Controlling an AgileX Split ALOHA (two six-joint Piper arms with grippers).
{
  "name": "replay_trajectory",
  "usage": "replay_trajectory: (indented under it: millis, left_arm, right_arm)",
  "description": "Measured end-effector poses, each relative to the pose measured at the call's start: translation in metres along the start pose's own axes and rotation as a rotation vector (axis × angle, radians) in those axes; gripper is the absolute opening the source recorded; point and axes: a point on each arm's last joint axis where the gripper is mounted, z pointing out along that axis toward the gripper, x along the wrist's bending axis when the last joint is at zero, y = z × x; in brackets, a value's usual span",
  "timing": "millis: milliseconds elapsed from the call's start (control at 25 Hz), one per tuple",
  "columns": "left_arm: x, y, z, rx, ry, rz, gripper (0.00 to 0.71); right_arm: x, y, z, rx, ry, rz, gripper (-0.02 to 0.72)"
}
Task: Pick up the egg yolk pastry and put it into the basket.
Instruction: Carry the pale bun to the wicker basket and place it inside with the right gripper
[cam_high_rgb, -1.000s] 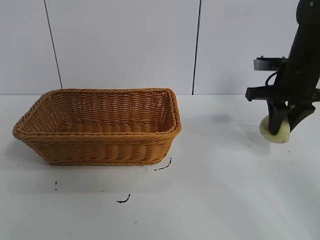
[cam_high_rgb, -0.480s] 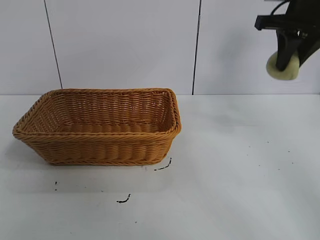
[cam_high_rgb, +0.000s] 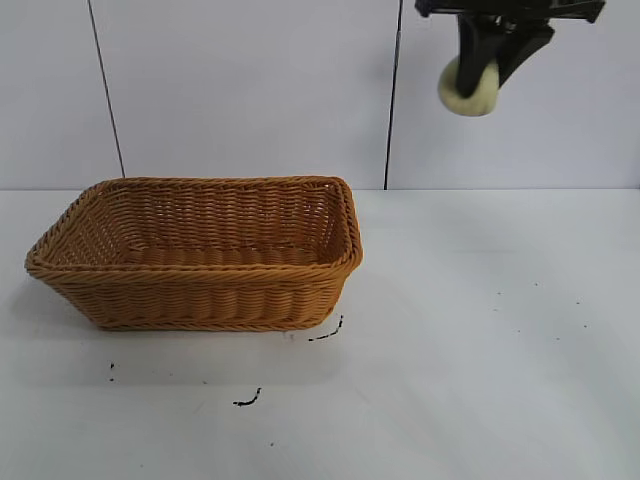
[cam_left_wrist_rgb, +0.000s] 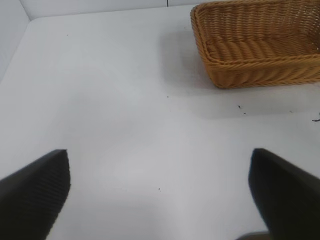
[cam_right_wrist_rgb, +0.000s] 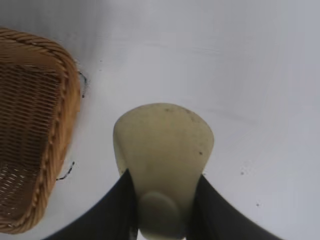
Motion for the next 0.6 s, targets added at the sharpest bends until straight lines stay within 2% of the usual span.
replay_trajectory:
  millis: [320, 600]
  left_arm:
    - [0.0, 0.0, 0.0, 0.0, 0.0, 0.0, 0.697]
    - [0.0, 0.0, 0.0, 0.0, 0.0, 0.0, 0.697]
  right_arm:
    - [0.097, 0.005, 0.021, -0.009, 0.085, -0.181, 0.194]
    - [0.16, -0.005, 0.062, -0.035, 0.142, -0.288, 0.194]
